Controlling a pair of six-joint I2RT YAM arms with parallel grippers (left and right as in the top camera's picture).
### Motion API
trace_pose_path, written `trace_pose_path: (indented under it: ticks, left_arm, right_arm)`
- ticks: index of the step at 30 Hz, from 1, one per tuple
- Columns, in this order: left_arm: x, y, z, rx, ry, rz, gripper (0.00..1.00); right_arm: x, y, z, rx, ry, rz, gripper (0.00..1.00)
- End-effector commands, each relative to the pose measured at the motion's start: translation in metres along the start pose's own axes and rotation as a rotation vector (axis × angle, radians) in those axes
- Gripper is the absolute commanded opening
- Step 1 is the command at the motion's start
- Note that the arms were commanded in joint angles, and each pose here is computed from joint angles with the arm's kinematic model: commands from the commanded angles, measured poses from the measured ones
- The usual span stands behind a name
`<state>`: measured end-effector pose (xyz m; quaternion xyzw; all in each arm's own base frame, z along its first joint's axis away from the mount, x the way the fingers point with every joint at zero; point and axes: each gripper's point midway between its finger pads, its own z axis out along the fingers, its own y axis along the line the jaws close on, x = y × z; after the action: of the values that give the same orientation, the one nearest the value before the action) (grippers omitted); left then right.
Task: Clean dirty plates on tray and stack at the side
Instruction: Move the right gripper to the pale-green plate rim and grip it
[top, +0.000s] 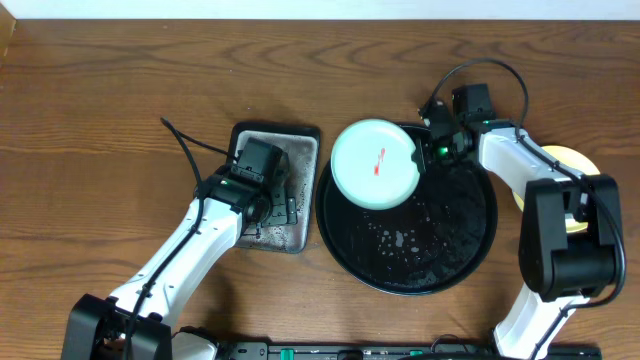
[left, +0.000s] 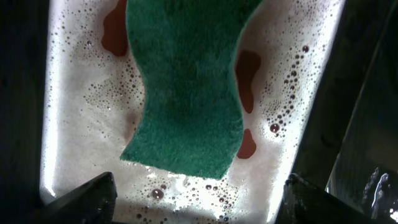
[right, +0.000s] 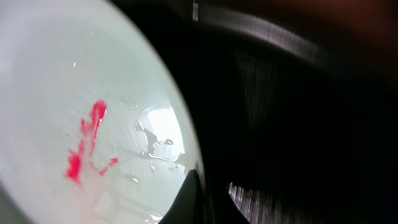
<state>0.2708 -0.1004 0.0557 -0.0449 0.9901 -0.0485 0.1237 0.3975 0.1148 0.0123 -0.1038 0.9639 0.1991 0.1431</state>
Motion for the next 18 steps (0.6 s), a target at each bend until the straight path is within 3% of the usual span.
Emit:
trace_pose_path:
  ticks: [1,10,18]
  left_arm:
    - [-0.012,-0.002,-0.002,0.004,-0.032,-0.001,0.92]
    - [-0.046,-0.001,0.001,-0.029,-0.172,-0.005,0.91]
    - [-0.052,0.004,0.029,-0.080,-0.163,-0.006,0.82]
  right_arm:
    - [0.009,0.010,-0.036,0.013,0.015,0.006,0.01]
    - [0.061,0.019,-0.044,0.033,0.199,0.045,0.01]
    - [0.079,0.006,-0.031,0.095,0.226,0.044,0.01]
